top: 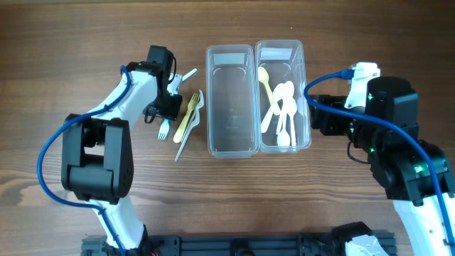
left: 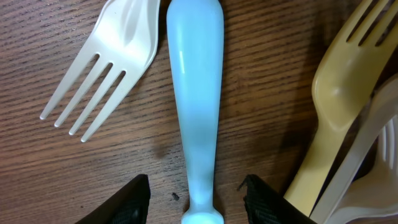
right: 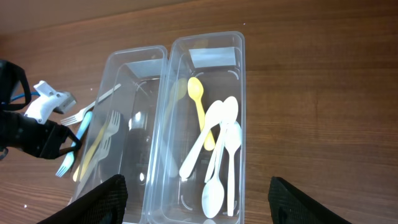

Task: Pack container
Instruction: 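Grasp the light-blue fork handle with the left gripper, then carry the light-blue fork into the left container and release it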

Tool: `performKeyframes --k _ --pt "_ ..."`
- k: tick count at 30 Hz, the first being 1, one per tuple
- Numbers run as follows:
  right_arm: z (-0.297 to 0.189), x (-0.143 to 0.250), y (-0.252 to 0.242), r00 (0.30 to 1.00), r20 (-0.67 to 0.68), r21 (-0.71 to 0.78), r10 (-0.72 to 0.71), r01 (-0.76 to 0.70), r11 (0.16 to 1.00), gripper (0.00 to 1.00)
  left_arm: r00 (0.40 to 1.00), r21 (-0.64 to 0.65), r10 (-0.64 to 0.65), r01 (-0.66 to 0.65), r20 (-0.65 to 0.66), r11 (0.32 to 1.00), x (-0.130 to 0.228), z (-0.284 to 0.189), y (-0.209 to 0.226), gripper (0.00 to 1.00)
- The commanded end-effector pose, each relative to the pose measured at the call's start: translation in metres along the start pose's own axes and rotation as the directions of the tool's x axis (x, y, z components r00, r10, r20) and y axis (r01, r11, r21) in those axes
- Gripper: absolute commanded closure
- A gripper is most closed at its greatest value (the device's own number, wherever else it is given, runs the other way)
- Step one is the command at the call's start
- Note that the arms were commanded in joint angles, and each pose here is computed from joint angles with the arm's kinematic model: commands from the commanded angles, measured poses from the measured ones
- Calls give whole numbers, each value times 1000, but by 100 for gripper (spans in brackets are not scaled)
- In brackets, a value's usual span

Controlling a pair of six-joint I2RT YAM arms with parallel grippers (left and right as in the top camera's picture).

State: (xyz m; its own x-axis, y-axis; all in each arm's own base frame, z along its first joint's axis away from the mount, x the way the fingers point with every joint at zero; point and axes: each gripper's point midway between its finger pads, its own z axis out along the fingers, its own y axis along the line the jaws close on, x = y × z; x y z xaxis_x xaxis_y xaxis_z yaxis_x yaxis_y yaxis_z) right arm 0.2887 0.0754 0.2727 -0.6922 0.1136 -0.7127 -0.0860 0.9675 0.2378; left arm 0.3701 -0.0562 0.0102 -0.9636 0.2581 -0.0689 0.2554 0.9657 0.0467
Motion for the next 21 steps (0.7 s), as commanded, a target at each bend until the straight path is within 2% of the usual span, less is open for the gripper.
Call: performKeyframes --k 1,5,7,10,13,18,21 --pt "-2 -7 -2 1000 16 16 7 -7 1000 28 1000 -4 16 -16 -24 1000 -1 12 2 49" --pt "-2 -7 -2 1000 16 16 6 -7 1000 28 998 0 19 -19 -59 1000 4 22 1 51" --pt "-2 -7 -2 1000 16 16 6 -7 1000 28 998 0 19 -19 -60 1000 4 23 1 55" --pt "-2 -7 -2 1000 16 16 6 -7 1000 28 998 -8 16 -17 -61 1000 4 23 2 78" --pt "-2 -7 -2 1000 16 16 7 -7 1000 28 997 -25 15 -17 -69 1000 6 22 5 95" --pt "-2 -7 -2 1000 18 15 25 -26 1000 28 996 -23 16 -19 -91 1000 11 17 5 96" --pt "-2 -7 -2 999 20 15 28 -29 999 28 996 -23 16 -19 -92 1000 3 -11 7 96"
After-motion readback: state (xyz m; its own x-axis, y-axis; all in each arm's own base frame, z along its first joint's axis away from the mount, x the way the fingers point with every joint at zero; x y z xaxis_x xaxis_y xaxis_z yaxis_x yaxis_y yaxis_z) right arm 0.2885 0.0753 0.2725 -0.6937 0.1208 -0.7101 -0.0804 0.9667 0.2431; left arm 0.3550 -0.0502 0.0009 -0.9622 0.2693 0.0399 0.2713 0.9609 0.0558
